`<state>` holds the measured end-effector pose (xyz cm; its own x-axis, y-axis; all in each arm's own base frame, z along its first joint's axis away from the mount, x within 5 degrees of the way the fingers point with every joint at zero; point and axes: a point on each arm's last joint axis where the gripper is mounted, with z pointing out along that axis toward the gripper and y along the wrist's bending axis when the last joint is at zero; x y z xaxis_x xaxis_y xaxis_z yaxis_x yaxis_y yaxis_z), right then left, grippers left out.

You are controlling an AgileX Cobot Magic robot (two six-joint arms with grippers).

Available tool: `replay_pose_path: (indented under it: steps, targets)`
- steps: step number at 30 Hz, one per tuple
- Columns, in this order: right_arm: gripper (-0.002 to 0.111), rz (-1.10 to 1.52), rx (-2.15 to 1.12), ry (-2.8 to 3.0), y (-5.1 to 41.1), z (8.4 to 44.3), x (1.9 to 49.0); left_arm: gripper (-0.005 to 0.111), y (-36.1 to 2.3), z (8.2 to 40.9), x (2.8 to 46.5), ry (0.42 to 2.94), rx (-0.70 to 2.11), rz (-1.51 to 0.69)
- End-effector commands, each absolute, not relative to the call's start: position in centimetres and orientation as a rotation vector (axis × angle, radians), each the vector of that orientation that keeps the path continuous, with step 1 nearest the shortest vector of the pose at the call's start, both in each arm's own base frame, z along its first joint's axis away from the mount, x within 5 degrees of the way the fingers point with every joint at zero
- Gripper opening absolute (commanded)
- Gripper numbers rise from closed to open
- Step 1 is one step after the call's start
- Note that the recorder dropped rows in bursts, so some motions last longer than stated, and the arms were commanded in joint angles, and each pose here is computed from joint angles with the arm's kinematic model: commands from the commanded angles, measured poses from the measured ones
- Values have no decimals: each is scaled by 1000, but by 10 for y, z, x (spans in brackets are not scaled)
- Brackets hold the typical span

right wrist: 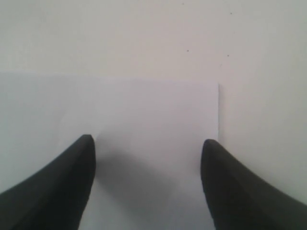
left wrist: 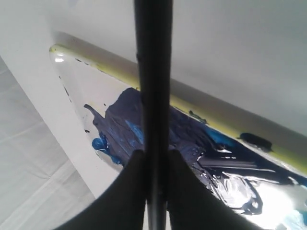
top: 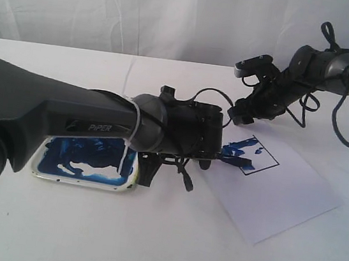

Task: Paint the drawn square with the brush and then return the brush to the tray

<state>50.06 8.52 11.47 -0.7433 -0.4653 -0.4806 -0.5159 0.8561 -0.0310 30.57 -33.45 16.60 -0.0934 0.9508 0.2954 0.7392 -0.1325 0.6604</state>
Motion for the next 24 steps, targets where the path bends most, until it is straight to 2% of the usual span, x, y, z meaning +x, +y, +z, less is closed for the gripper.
replay_pose_path:
  steps: [1,7,15,24]
  targets:
    - [60,104,-839,2646,80,85,491,0,-340,166,296,1822,1928,1071]
    - [60,104,-839,2646,80,85,491,0,-339,169,299,1788,1925,1130]
    - [60,104,-839,2646,80,85,491,0,-336,183,308,1633,1874,1343]
    - [60,105,-841,2649,81,85,491,0,-336,187,311,1545,1891,1416]
